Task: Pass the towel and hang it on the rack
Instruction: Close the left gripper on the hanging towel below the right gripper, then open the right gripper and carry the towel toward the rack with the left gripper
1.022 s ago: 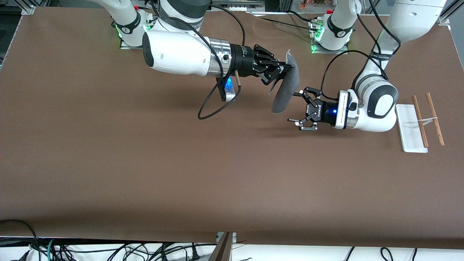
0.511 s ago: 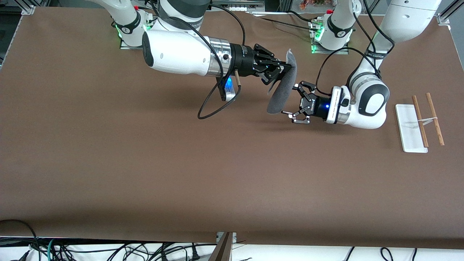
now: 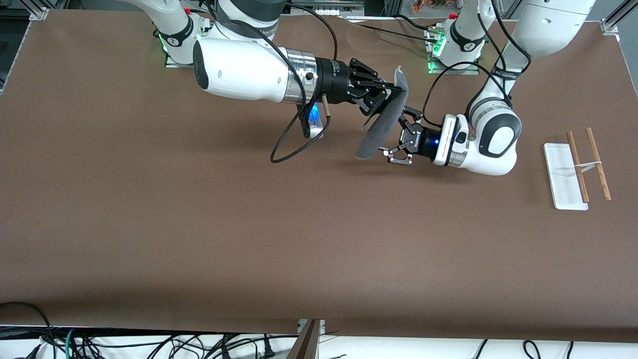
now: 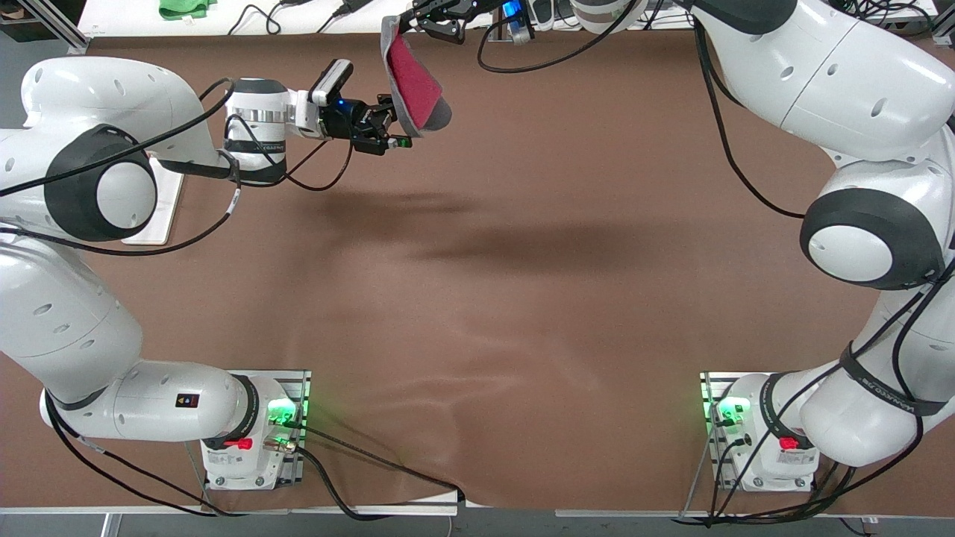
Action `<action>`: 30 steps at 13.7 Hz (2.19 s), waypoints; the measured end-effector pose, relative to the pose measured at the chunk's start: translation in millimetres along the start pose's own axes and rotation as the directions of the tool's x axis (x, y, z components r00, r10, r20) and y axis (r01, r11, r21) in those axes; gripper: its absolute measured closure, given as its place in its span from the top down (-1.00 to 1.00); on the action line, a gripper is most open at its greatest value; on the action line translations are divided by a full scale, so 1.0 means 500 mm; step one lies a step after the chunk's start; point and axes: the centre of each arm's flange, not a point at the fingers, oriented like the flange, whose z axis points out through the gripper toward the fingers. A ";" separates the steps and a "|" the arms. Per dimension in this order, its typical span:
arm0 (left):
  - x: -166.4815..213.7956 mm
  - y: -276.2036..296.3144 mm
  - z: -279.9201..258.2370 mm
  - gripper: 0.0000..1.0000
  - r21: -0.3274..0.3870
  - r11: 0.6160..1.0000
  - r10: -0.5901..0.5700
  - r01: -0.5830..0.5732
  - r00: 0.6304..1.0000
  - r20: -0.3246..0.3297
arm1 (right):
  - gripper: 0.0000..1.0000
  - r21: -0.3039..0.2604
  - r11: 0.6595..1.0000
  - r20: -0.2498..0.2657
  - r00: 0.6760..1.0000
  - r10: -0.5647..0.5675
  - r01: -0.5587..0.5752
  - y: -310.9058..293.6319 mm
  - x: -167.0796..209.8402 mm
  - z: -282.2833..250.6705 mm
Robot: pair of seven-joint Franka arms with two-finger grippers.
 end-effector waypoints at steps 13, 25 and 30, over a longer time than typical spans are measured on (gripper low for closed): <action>-0.027 -0.013 0.021 -0.86 0.034 0.999 -0.024 0.024 1.000 -0.009 | -0.97 0.000 1.000 0.000 1.000 0.001 -0.001 0.000 0.001 0.000; -0.024 -0.015 0.014 -0.96 0.040 0.999 -0.020 0.020 1.000 -0.009 | -0.13 0.035 0.999 -0.016 1.000 0.008 -0.007 -0.032 0.042 -0.039; -0.033 -0.025 -0.012 -0.96 0.089 0.996 -0.022 0.018 0.999 0.043 | 0.93 -0.007 0.996 -0.044 0.995 -0.084 0.084 -0.086 0.137 -0.184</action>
